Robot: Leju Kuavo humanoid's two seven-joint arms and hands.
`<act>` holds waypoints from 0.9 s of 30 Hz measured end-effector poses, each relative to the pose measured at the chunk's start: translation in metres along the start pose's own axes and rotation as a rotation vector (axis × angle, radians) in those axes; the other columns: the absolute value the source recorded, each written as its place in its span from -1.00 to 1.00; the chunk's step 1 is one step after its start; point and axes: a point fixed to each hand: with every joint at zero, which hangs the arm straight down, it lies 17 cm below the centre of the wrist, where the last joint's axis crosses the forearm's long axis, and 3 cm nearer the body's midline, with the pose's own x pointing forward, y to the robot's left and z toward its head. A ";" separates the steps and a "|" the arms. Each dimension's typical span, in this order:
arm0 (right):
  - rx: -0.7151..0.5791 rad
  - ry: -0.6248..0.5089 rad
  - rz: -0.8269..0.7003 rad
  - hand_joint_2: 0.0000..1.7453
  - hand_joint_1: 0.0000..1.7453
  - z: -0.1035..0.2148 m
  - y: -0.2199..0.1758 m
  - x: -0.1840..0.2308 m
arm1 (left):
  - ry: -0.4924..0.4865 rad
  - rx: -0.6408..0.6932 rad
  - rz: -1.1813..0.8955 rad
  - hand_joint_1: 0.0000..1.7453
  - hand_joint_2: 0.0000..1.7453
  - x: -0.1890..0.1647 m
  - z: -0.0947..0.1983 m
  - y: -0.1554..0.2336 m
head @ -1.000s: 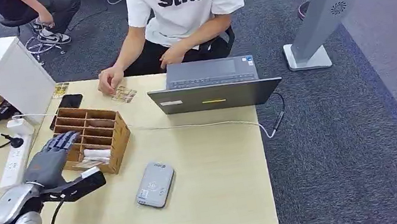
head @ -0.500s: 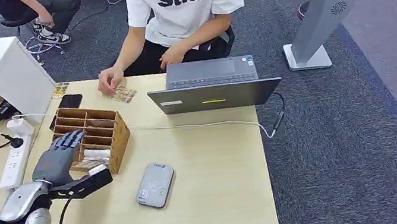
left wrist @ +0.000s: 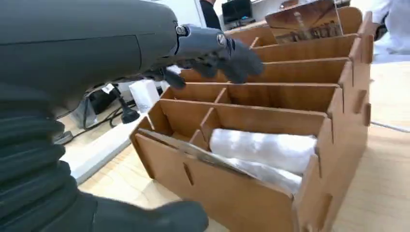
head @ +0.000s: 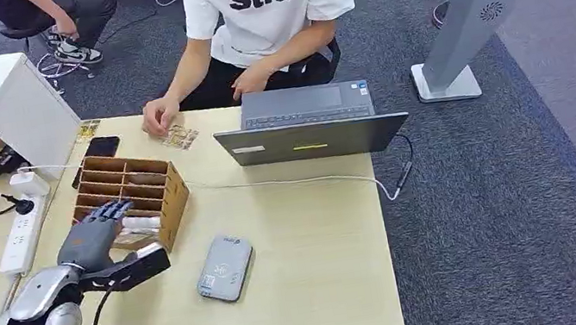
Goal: Pass the card to the sensor for recognition and then transmit it.
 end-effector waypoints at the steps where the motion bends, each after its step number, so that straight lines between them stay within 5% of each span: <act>1: 0.001 0.000 0.001 1.00 -1.00 0.000 0.000 0.000 | 0.002 -0.006 0.002 1.00 1.00 -0.001 0.000 -0.002; 27: 0.003 -0.004 0.007 1.00 -1.00 0.000 0.001 0.001 | 0.023 -0.002 0.001 1.00 1.00 -0.012 -0.001 0.005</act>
